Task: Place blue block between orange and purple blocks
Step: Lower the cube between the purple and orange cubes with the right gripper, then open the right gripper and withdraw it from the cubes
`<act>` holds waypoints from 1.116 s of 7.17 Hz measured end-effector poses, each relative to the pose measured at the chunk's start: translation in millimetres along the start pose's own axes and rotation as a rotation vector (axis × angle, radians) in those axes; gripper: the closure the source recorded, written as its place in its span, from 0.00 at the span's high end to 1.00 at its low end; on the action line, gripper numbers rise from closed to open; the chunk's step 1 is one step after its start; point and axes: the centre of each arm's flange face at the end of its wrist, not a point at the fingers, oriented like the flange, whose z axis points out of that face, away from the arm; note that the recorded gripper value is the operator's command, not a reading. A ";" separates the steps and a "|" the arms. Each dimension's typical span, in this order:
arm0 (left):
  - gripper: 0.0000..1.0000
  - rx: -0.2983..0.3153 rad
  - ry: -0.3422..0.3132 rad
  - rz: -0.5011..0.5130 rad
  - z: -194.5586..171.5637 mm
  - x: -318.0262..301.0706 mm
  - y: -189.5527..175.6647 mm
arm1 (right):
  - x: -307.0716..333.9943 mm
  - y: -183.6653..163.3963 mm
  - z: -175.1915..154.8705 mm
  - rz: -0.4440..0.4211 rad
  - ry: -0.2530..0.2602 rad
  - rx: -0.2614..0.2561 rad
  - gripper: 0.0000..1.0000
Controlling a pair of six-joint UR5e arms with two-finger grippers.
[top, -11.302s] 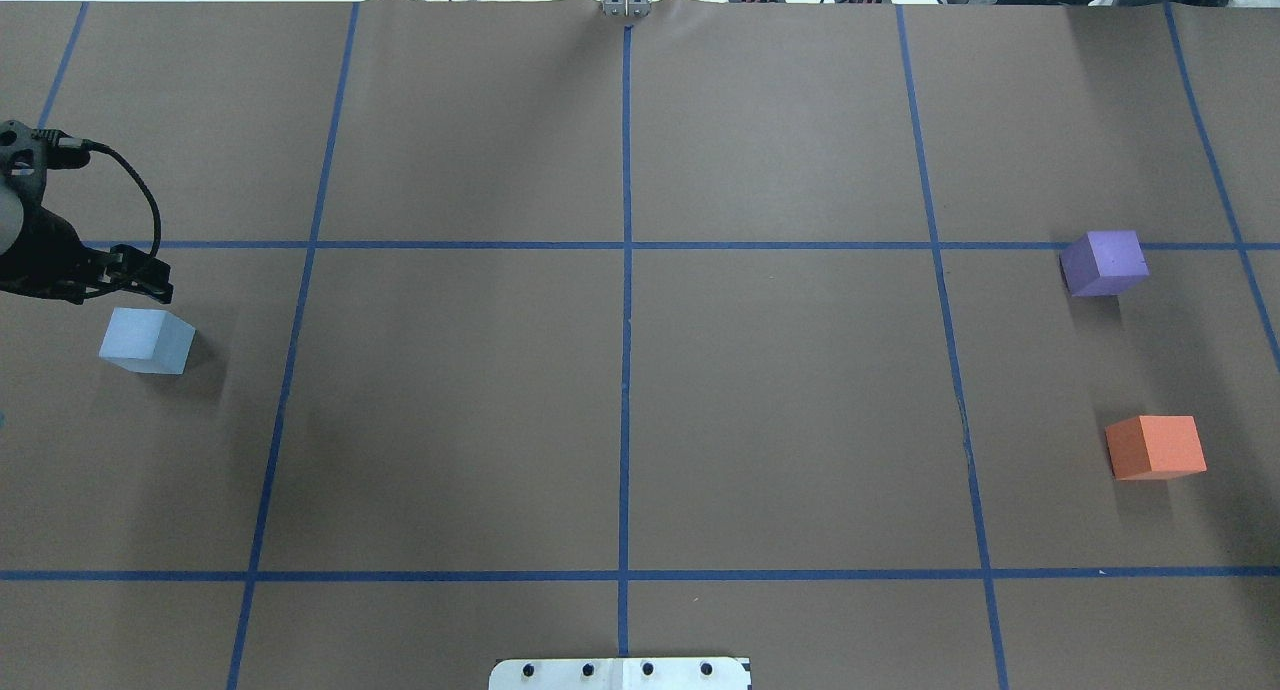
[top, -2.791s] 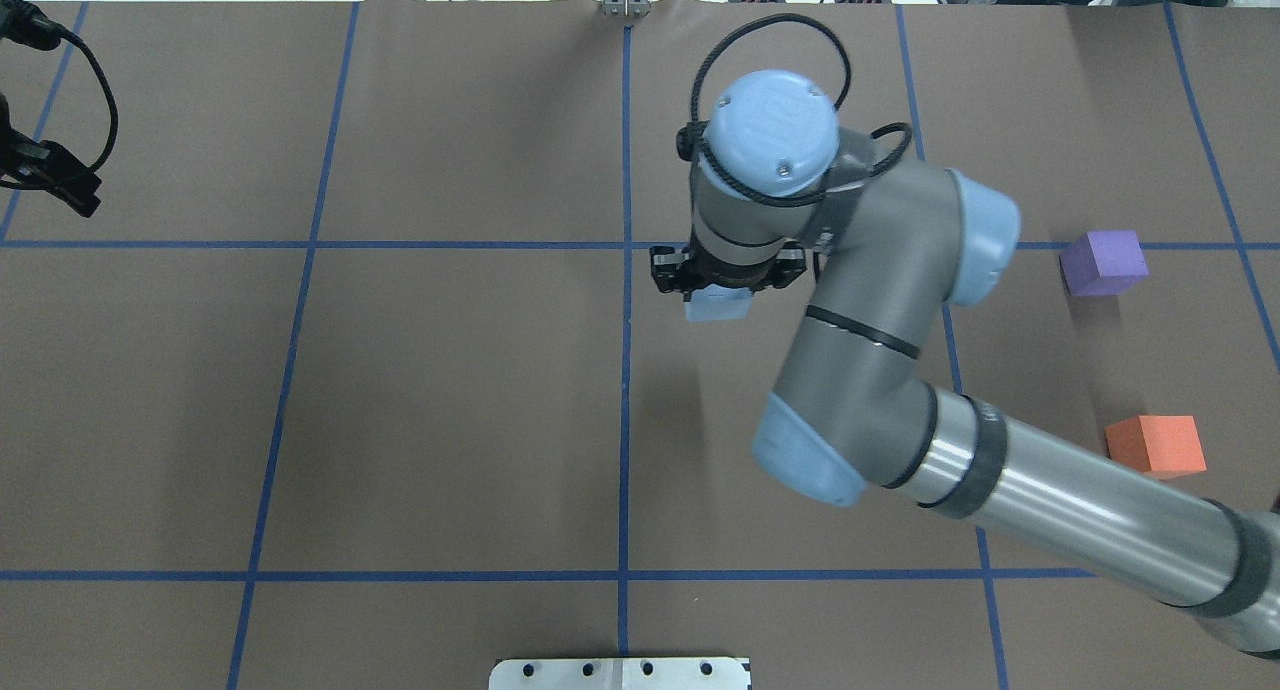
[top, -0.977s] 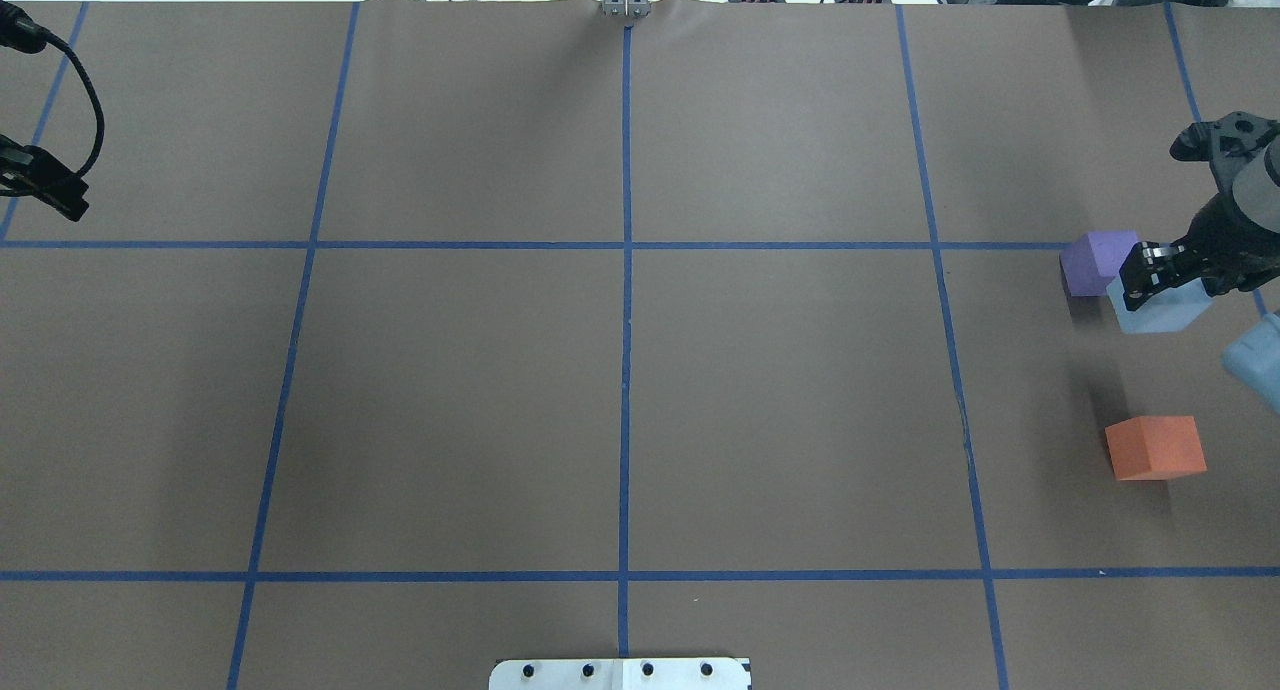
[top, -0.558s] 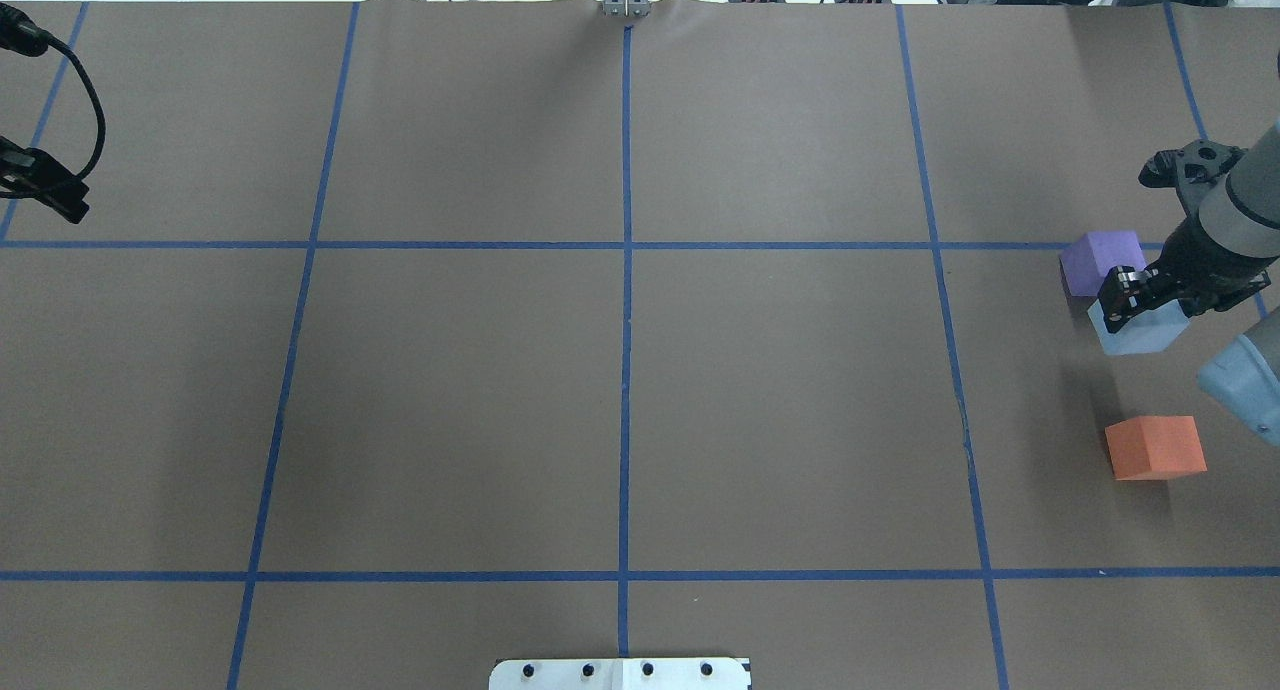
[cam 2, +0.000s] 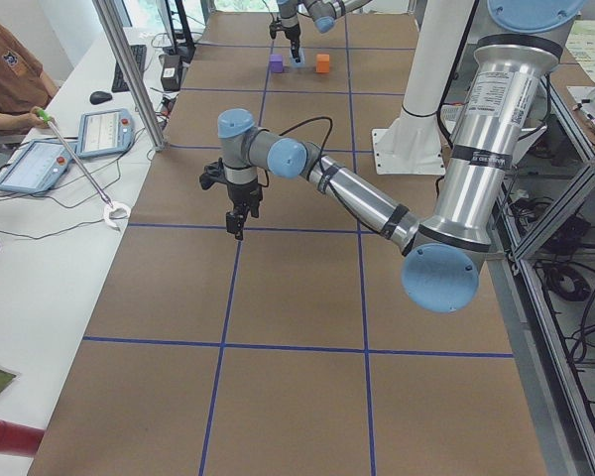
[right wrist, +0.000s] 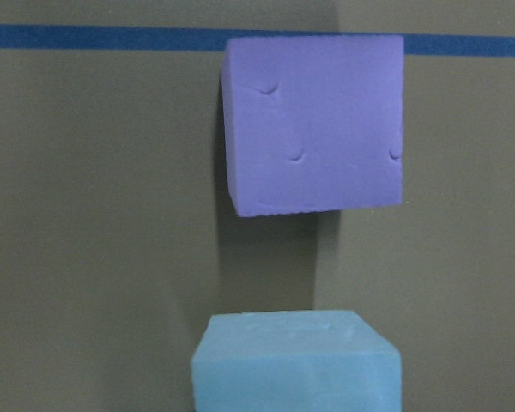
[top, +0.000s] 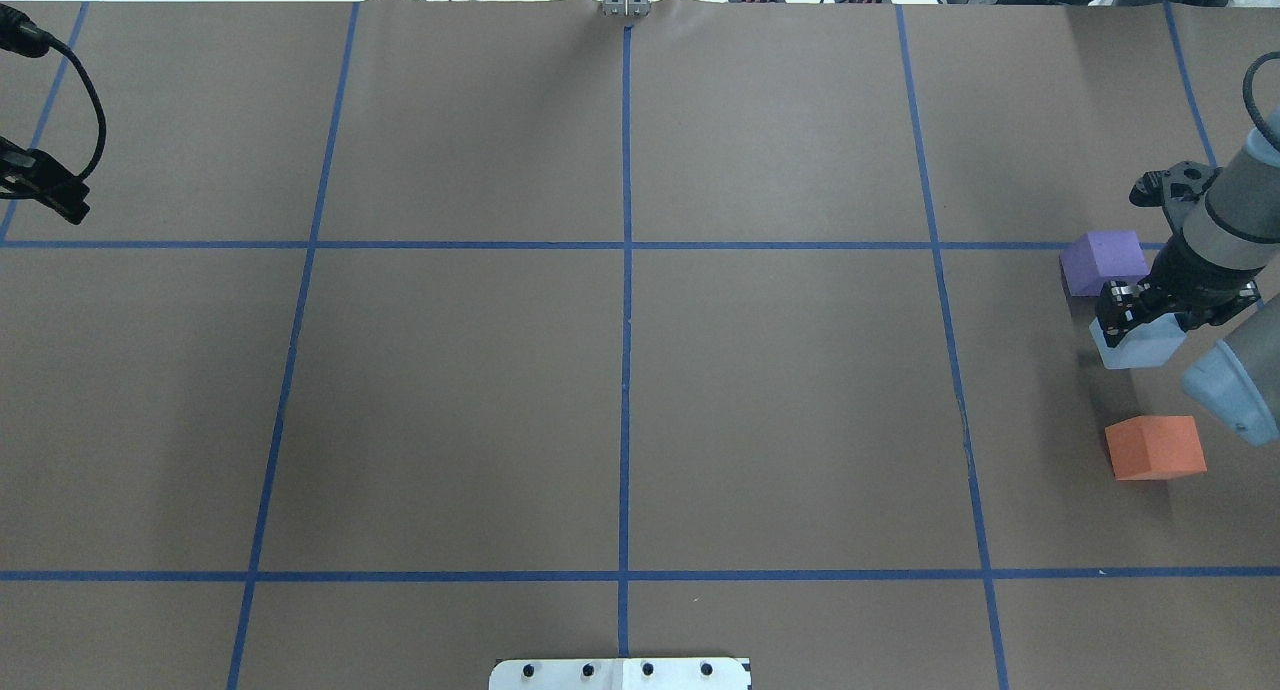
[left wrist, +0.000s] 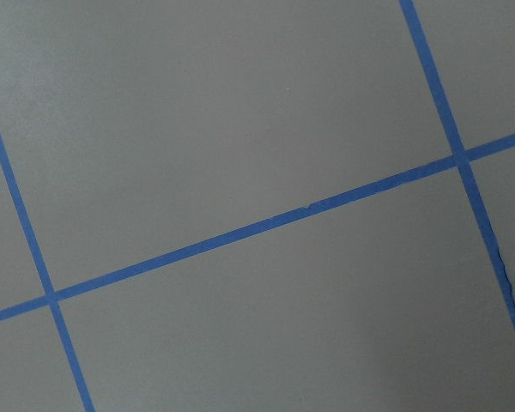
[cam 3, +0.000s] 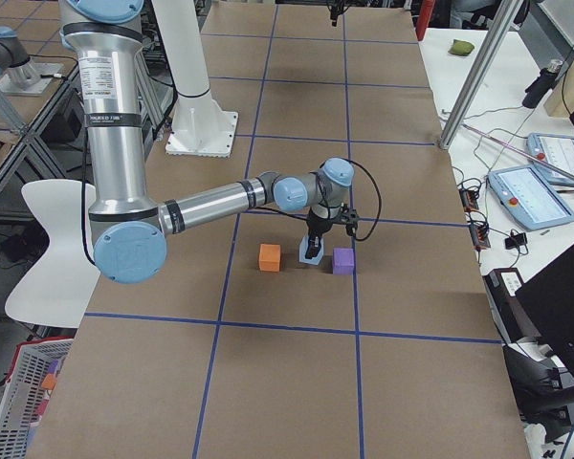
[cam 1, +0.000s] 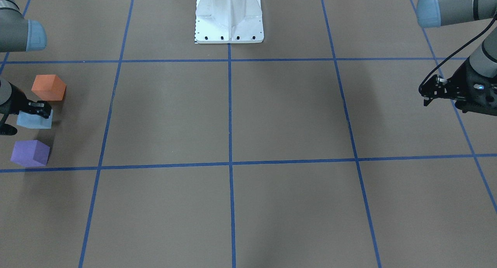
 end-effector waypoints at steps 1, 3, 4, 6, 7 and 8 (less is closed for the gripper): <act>1.00 0.001 0.000 0.000 -0.2 0.0 0.0 | -1.3 -2.0 2.9 0.000 0.002 -0.005 0.08; 1.00 0.001 -0.001 0.001 -0.3 0.7 -0.3 | -6.0 -7.4 9.5 -0.003 0.007 -0.014 0.99; 1.00 0.001 -0.001 0.002 -0.4 0.9 -0.5 | -7.3 -8.4 10.8 -0.004 0.007 -0.016 1.00; 1.00 0.002 -0.002 0.002 -0.6 1.3 -0.5 | -12.6 -6.3 1.5 -0.015 -0.002 0.001 1.00; 1.00 0.001 -0.002 0.002 -0.2 1.2 -0.6 | -15.6 -2.9 -7.7 -0.024 -0.010 0.018 1.00; 1.00 0.000 -0.002 0.001 0.3 1.0 -0.8 | -16.5 1.1 -22.3 -0.030 -0.023 0.041 1.00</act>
